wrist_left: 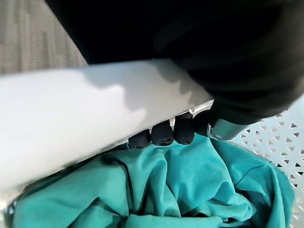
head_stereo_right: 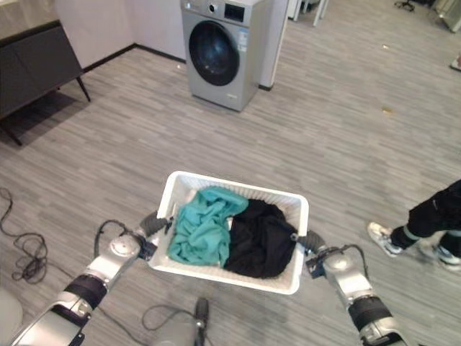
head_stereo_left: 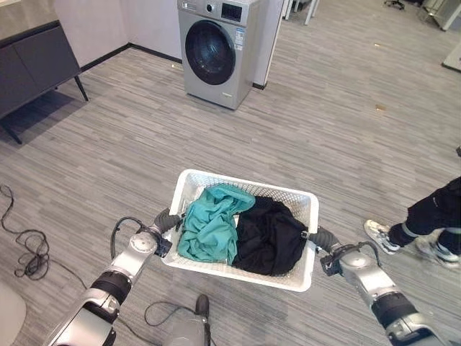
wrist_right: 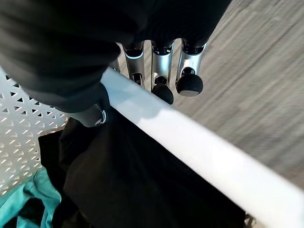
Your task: Grab the laundry basket,head to the washer,open it,put in the laundry and shut it.
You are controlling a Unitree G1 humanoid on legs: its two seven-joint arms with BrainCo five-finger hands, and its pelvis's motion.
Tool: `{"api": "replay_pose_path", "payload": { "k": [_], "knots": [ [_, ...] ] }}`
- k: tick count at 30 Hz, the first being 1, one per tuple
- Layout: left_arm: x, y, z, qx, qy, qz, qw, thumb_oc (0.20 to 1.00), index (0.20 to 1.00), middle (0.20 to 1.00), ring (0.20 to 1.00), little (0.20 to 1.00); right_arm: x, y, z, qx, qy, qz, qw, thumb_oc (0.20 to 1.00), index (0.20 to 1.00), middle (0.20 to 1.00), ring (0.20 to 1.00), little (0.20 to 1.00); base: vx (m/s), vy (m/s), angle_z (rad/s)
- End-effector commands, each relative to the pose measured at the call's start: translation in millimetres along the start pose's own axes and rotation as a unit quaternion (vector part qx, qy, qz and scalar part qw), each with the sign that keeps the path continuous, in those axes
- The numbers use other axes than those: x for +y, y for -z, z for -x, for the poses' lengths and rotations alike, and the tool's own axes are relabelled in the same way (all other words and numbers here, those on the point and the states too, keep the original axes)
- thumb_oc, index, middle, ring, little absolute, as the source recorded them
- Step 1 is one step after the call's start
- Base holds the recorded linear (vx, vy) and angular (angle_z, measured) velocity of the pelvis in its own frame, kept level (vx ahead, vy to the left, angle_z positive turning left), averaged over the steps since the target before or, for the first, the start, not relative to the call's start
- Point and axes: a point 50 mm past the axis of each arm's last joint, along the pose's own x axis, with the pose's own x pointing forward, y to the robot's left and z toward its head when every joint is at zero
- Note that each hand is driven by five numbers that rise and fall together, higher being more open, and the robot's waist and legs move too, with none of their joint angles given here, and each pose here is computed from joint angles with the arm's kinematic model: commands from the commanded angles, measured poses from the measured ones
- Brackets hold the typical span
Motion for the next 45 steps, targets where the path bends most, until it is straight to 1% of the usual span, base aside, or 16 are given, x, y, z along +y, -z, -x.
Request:
{"api": "replay_pose_path", "payload": {
  "k": [1,7,13,17,23,29,33,35,37,41,45],
  "knots": [
    [21.6,-61.9,-5.0,-0.122,-0.032,0.0,0.992,0.2,0.2,0.2,0.2,0.2,3.4,-76.0,-1.3,-0.171,-0.034,-0.002,0.985,0.2,0.2,0.2,0.2,0.2,0.32,0.081,-0.09],
    [22.0,-51.1,-2.4,-0.111,-0.04,0.009,0.993,0.2,0.2,0.2,0.2,0.2,-2.7,-68.4,0.2,-0.161,-0.027,-0.008,0.987,0.2,0.2,0.2,0.2,0.2,0.58,-0.064,0.5],
    [12.8,-47.7,-5.8,-0.104,-0.032,-0.008,0.994,0.2,0.2,0.2,0.2,0.2,-8.1,-52.3,4.7,-0.146,-0.021,-0.028,0.989,0.2,0.2,0.2,0.2,0.2,0.57,-0.176,0.39],
    [4.5,-54.1,-7.7,-0.118,-0.02,-0.006,0.993,0.2,0.2,0.2,0.2,0.2,-16.7,-52.2,10.7,-0.154,-0.017,-0.026,0.988,0.2,0.2,0.2,0.2,0.2,0.57,-0.321,0.53],
    [6.1,-58.1,-8.9,-0.119,-0.022,0.014,0.993,0.2,0.2,0.2,0.2,0.2,-25.3,-56.4,7.1,-0.157,0.007,-0.043,0.987,0.2,0.2,0.2,0.2,0.2,0.37,-0.339,-0.02],
    [-5.8,-62.9,-11.6,-0.124,-0.004,0.016,0.992,0.2,0.2,0.2,0.2,0.2,-31.3,-45.5,13.5,-0.154,0.028,-0.05,0.986,0.2,0.2,0.2,0.2,0.2,0.38,-0.04,-0.02],
    [-5.8,-60.7,-11.7,-0.121,-0.005,0.014,0.993,0.2,0.2,0.2,0.2,0.2,-30.5,-44.3,11.8,-0.156,0.035,-0.053,0.986,0.2,0.2,0.2,0.2,0.2,0.38,0.069,-0.04],
    [-3.1,-54.4,-9.9,-0.114,-0.01,0.019,0.993,0.2,0.2,0.2,0.2,0.2,-20.7,-44.7,6.1,-0.151,0.018,-0.057,0.987,0.2,0.2,0.2,0.2,0.2,0.54,0.112,-0.36],
    [2.0,-38.9,-5.4,-0.098,-0.022,0.026,0.995,0.2,0.2,0.2,0.2,0.2,-3.8,-40.7,-2.5,-0.137,-0.005,-0.057,0.989,0.2,0.2,0.2,0.2,0.2,0.92,0.329,-1.27],
    [1.9,-34.9,-4.0,-0.091,-0.02,0.024,0.995,0.2,0.2,0.2,0.2,0.2,-0.7,-42.7,-4.8,-0.134,-0.016,-0.052,0.99,0.2,0.2,0.2,0.2,0.2,0.32,0.213,-0.56],
    [8.4,-34.2,-4.1,-0.085,-0.029,0.018,0.996,0.2,0.2,0.2,0.2,0.2,-0.8,-40.7,-6.3,-0.135,-0.009,-0.084,0.987,0.2,0.2,0.2,0.2,0.2,0.19,0.078,0.21]
  ]
}}
